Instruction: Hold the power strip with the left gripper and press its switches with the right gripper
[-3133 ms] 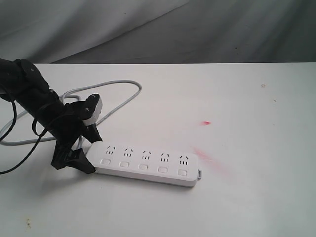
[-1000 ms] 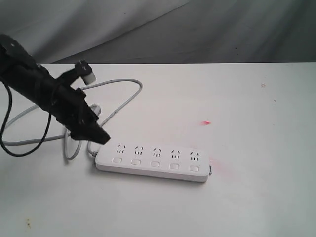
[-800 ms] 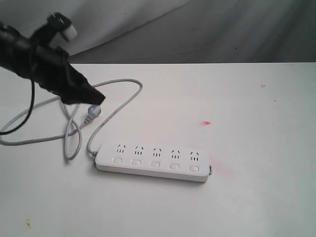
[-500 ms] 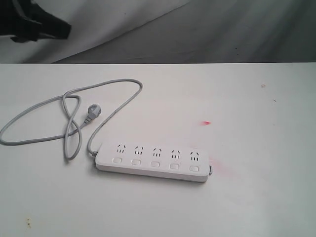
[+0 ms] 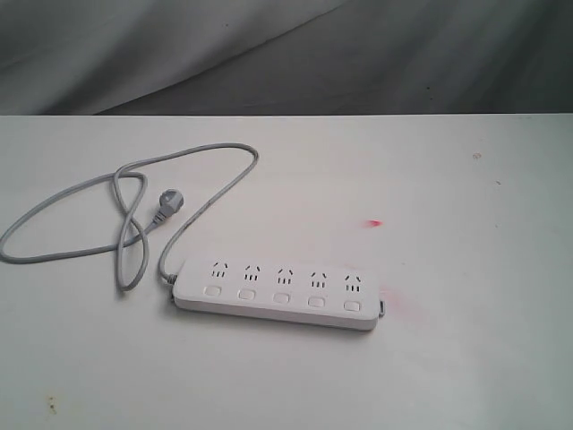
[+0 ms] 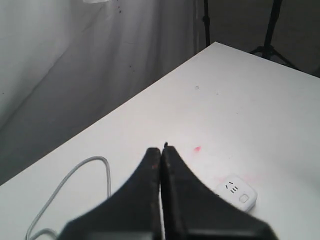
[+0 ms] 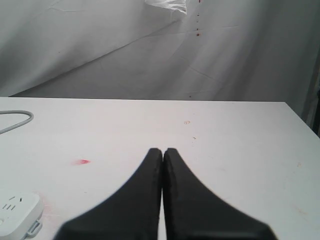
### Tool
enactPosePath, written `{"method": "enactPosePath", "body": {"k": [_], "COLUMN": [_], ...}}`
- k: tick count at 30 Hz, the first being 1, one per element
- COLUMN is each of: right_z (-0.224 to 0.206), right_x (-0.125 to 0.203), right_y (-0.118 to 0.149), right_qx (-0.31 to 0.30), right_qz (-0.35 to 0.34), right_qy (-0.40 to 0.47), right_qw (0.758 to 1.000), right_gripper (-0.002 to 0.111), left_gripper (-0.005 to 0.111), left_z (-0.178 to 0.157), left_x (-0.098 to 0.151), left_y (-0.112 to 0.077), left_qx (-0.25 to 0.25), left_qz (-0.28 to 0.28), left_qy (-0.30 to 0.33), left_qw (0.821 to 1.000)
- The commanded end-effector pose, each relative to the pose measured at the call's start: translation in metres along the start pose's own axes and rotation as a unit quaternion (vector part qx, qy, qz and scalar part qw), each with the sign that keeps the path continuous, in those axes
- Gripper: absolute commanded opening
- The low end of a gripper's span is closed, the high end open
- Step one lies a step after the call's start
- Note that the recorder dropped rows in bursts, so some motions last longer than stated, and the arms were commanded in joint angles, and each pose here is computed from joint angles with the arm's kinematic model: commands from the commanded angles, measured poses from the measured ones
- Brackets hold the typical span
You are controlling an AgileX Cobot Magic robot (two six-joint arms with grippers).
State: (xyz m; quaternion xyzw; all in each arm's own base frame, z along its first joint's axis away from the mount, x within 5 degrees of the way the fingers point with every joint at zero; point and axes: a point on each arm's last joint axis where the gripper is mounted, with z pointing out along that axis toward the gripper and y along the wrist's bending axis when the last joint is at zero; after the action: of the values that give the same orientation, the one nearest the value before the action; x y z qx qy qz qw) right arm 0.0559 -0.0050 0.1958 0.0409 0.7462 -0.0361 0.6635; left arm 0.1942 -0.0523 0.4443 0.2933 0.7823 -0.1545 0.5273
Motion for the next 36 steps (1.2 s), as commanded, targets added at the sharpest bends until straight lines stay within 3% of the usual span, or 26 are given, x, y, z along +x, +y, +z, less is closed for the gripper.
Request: {"method": "enactPosePath", "body": {"k": [1,6,11,16,20,27,31,36], "right_z": [0.000,0.000,0.000,0.000,0.000,0.000,0.000,0.000], "right_x": [0.000,0.000,0.000,0.000,0.000,0.000,0.000,0.000], "right_y": [-0.001,-0.001,-0.001,-0.001,-0.001,-0.001,-0.001,-0.001], "right_qx": [0.006,0.006,0.006,0.006,0.006,0.006,0.006,0.006], "right_qz": [0.000,0.000,0.000,0.000,0.000,0.000,0.000,0.000], "right_qy": [-0.006,-0.006,-0.006,-0.006,-0.006,-0.006,-0.006,-0.006], "right_qw": [1.000,1.000,1.000,1.000,1.000,1.000,1.000,1.000], "right_gripper": [0.000,0.000,0.000,0.000,0.000,0.000,0.000,0.000], "left_gripper": [0.000,0.000,0.000,0.000,0.000,0.000,0.000,0.000], "left_z": [-0.008,-0.025,-0.062,-0.093,-0.094,-0.061,-0.048,-0.038], "left_x": [-0.005,-0.008,0.005,0.036,0.076,0.166,0.215,0.254], "left_y": [-0.005,-0.002,-0.012,-0.026,-0.037,-0.041,-0.049,-0.058], "left_qx": [-0.006,-0.079,-0.163,-0.247,-0.279,-0.315,-0.313,-0.308], "left_qz": [0.002,0.031,-0.047,-0.056,-0.056,-0.061,-0.086,-0.100], "left_qy": [-0.019,-0.032,-0.021,-0.033,-0.091,-0.238,-0.244,-0.223], "left_qw": [1.000,0.996,0.985,0.967,0.954,0.917,0.914,0.919]}}
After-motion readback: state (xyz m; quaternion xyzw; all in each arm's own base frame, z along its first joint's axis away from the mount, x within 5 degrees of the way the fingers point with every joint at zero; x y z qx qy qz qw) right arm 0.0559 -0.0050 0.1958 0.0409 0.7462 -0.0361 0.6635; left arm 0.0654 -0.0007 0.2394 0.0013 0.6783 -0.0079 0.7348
